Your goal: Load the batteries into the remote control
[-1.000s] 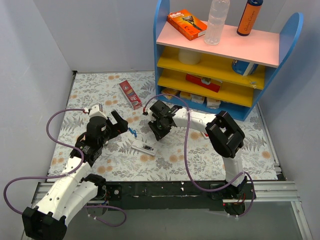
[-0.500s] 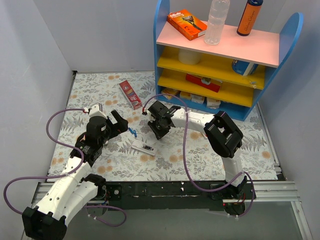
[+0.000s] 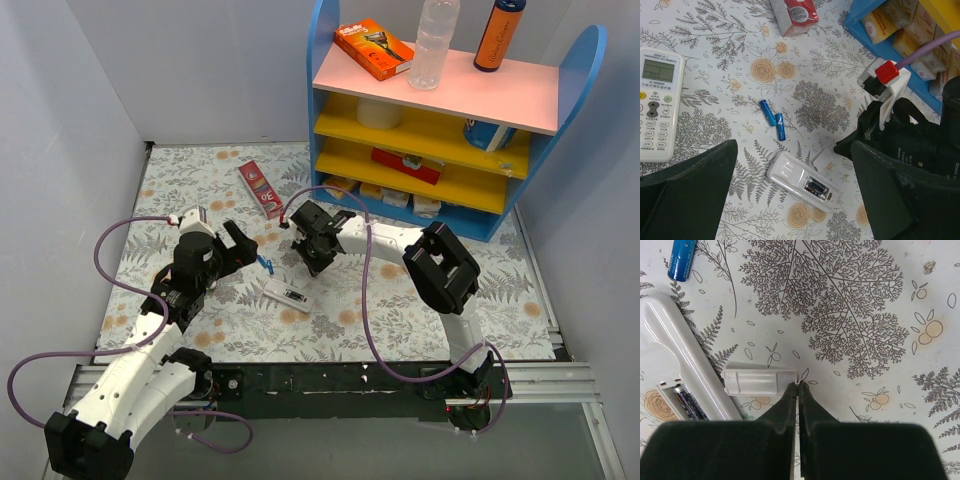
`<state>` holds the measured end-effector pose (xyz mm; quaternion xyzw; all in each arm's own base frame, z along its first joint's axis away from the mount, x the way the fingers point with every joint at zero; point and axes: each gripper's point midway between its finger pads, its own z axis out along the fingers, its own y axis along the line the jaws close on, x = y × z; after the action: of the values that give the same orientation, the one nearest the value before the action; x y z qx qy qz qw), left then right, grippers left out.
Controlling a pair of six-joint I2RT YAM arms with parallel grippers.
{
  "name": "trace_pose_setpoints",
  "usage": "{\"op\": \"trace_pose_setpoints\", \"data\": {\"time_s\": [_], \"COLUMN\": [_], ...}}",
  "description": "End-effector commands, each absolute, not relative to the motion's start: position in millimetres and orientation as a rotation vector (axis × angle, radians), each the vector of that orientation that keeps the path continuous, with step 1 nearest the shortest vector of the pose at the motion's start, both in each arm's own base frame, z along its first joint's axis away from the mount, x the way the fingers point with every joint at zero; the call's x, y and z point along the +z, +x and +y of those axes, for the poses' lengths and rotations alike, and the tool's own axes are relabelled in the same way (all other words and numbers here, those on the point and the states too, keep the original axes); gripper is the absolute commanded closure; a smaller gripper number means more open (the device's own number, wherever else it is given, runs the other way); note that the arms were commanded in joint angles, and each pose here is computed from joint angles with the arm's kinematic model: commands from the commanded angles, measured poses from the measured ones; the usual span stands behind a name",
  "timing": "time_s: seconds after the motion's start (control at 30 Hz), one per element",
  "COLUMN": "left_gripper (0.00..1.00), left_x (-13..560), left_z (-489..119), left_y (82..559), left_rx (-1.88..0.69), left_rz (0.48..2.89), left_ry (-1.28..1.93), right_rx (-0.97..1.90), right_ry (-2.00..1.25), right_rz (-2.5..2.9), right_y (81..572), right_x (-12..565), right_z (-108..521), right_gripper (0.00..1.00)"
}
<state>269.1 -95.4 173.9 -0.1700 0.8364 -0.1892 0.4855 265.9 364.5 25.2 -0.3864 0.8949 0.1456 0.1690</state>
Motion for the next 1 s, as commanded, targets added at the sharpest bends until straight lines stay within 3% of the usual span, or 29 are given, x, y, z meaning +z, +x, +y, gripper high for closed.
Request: {"op": "trace_pose_setpoints", "data": {"time_s": [0.0,0.3,0.7,0.97], "left_gripper": [0.02,0.02,0.02,0.16], "left_x": [171,163,178,192], "left_z": [-99,-132,-221,-249], "left_y": [267,264,241,239], "left_rx": [-0.473,-0.653,-1.264,-1.441], "left_rz": [2.048,2.099,2.131,2.092], "left_ry": [-0.386,-0.263,0.086,0.135], "right_rx": [0.369,0.297,0.404,0.486], "right_ry": [-1.120,-1.017,-0.813,-0.760], "right_rz": [2.538,2.396,2.149,2.049], "right_y": [267,283,284,276], "right_x": [27,74,156,177], "right_z": [362,340,320,316], "right_gripper": [0.99,0.99,0.99,0.99]}}
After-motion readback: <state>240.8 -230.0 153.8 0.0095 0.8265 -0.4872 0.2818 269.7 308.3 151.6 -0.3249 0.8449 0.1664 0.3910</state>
